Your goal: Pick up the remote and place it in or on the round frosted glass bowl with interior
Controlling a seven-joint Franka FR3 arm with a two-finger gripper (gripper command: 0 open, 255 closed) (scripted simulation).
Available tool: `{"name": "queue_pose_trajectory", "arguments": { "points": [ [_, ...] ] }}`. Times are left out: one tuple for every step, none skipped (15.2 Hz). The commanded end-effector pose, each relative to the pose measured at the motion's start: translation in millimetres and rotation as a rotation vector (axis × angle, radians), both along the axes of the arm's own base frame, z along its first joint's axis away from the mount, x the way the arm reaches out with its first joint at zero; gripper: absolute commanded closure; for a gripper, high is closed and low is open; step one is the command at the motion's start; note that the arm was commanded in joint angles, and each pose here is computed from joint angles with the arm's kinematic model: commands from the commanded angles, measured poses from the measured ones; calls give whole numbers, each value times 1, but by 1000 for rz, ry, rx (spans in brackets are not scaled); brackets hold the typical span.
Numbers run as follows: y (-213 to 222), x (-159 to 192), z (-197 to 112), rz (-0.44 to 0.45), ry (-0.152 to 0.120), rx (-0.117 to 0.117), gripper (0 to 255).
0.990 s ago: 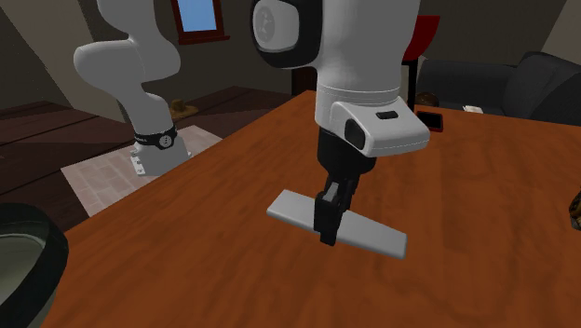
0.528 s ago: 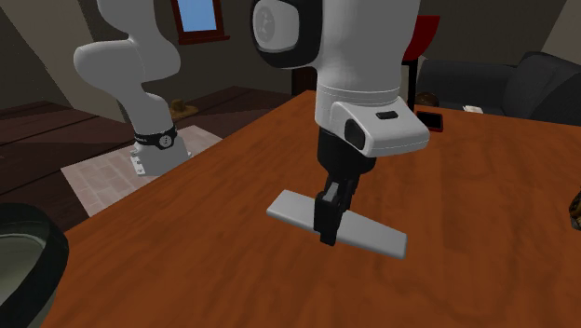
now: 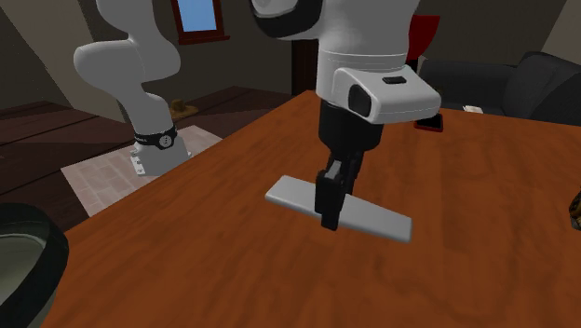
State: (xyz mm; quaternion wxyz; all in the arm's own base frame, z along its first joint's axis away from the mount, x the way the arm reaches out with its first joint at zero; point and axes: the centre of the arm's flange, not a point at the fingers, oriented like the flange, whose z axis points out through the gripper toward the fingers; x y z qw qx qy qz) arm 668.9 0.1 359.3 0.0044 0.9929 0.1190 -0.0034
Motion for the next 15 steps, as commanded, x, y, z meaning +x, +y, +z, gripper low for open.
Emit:
{"name": "queue_pose_trajectory", "arguments": {
  "points": [
    [0,0,10,0,0,0,255],
    [0,0,16,0,0,0,255],
    [0,0,21,0,0,0,255],
    [0,0,26,0,0,0,255],
    [0,0,32,0,0,0,255],
    [0,0,37,0,0,0,255],
    [0,0,42,0,0,0,255],
    [0,0,47,0,0,0,255],
    [0,0,53,0,0,0,255],
    [0,0,58,0,0,0,255],
    [0,0,63,0,0,0,255],
    [0,0,68,0,0,0,255],
    [0,0,74,0,0,0,255],
    [0,0,79,0,0,0,255],
    [0,0,84,0,0,0,255]
  ]
}}
